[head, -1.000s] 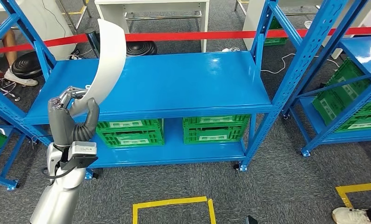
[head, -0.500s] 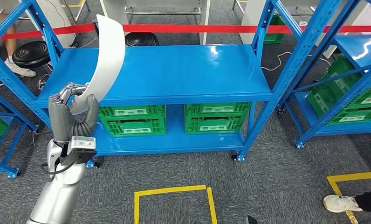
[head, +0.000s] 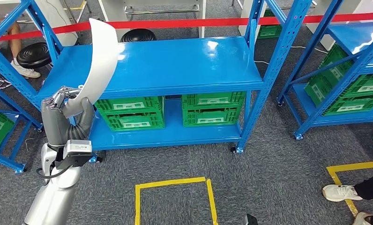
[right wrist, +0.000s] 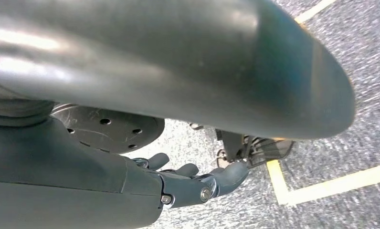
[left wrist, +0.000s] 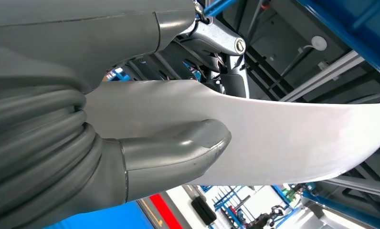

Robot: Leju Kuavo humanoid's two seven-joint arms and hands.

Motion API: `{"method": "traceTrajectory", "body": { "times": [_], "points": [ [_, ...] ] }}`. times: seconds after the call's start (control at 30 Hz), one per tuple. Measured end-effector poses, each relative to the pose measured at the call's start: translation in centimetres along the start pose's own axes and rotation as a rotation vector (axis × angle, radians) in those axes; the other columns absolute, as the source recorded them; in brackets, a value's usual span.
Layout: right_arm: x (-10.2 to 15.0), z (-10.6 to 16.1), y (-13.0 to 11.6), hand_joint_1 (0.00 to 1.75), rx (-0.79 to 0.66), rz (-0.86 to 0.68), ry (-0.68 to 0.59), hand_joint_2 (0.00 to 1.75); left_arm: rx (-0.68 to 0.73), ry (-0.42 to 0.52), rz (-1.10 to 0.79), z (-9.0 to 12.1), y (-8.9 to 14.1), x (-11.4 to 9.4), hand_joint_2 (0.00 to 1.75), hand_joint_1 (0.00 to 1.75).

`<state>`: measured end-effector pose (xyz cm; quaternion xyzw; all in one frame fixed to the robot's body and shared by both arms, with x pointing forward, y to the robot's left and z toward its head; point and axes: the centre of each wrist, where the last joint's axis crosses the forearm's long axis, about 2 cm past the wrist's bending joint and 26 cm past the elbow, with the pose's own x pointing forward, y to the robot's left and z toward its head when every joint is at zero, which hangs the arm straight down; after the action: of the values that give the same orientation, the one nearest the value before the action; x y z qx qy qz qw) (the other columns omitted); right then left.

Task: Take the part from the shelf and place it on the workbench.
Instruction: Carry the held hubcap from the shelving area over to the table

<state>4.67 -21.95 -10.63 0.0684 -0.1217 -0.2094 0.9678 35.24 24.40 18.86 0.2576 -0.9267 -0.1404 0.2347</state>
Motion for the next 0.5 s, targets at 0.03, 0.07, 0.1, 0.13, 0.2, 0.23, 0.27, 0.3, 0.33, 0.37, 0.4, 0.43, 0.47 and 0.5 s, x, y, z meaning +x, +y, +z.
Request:
{"method": "traceTrajectory", "body": {
  "times": [0.03,0.07,0.1,0.13,0.2,0.23,0.27,0.3,0.33,0.37,0.4,0.43,0.47,0.5],
  "points": [
    [0.01,0.0,0.0,0.0,-0.002,0.008,-0.001,0.0,0.004,-0.001,0.0,-0.04,0.05,-0.01,1.75,1.75],
    [0.01,0.0,-0.01,0.0,-0.007,0.019,-0.003,0.0,0.008,-0.002,-0.001,-0.09,0.1,0.0,1.75,1.75],
    [0.03,0.0,-0.01,0.0,-0.014,0.03,-0.004,0.0,0.011,-0.003,-0.002,-0.14,0.14,0.0,1.75,1.75],
    [0.03,0.0,-0.02,0.0,-0.023,0.037,-0.005,0.0,0.013,-0.004,-0.003,-0.16,0.17,-0.01,1.75,1.75],
    [-0.01,0.0,-0.06,0.0,-0.039,0.037,-0.009,0.0,0.018,-0.002,-0.004,-0.17,0.22,-0.05,1.75,1.75],
    [-0.04,0.01,-0.08,0.0,-0.043,0.032,-0.011,0.0,0.02,-0.002,-0.004,-0.19,0.24,-0.06,1.75,1.75],
    [-0.06,0.01,-0.09,0.0,-0.045,0.028,-0.014,0.0,0.022,-0.002,-0.005,-0.22,0.24,-0.06,1.75,1.75],
    [-0.05,0.01,-0.09,0.0,-0.045,0.025,-0.016,0.0,0.024,-0.003,-0.005,-0.26,0.24,-0.06,1.75,1.75],
    [-0.04,0.01,-0.08,0.0,-0.045,0.022,-0.018,0.0,0.026,-0.002,-0.005,-0.27,0.23,-0.05,1.75,1.75],
    [-0.02,0.01,-0.08,0.0,-0.045,0.019,-0.019,0.0,0.028,-0.002,-0.006,-0.25,0.22,-0.04,1.75,1.75],
    [-0.02,0.0,-0.07,0.0,-0.046,0.017,-0.019,0.0,0.03,-0.001,-0.006,-0.24,0.21,-0.04,1.75,1.75],
    [-0.01,0.0,-0.08,0.0,-0.046,0.015,-0.019,0.0,0.03,-0.002,-0.007,-0.23,0.21,-0.02,1.75,1.75],
    [0.0,0.0,-0.08,0.0,-0.046,0.014,-0.02,0.0,0.029,-0.003,-0.008,-0.22,0.2,-0.01,1.75,1.75],
    [0.04,0.0,-0.07,0.0,-0.046,0.012,-0.021,0.0,0.028,-0.004,-0.009,-0.23,0.2,0.0,1.75,1.75]
  ]
}}
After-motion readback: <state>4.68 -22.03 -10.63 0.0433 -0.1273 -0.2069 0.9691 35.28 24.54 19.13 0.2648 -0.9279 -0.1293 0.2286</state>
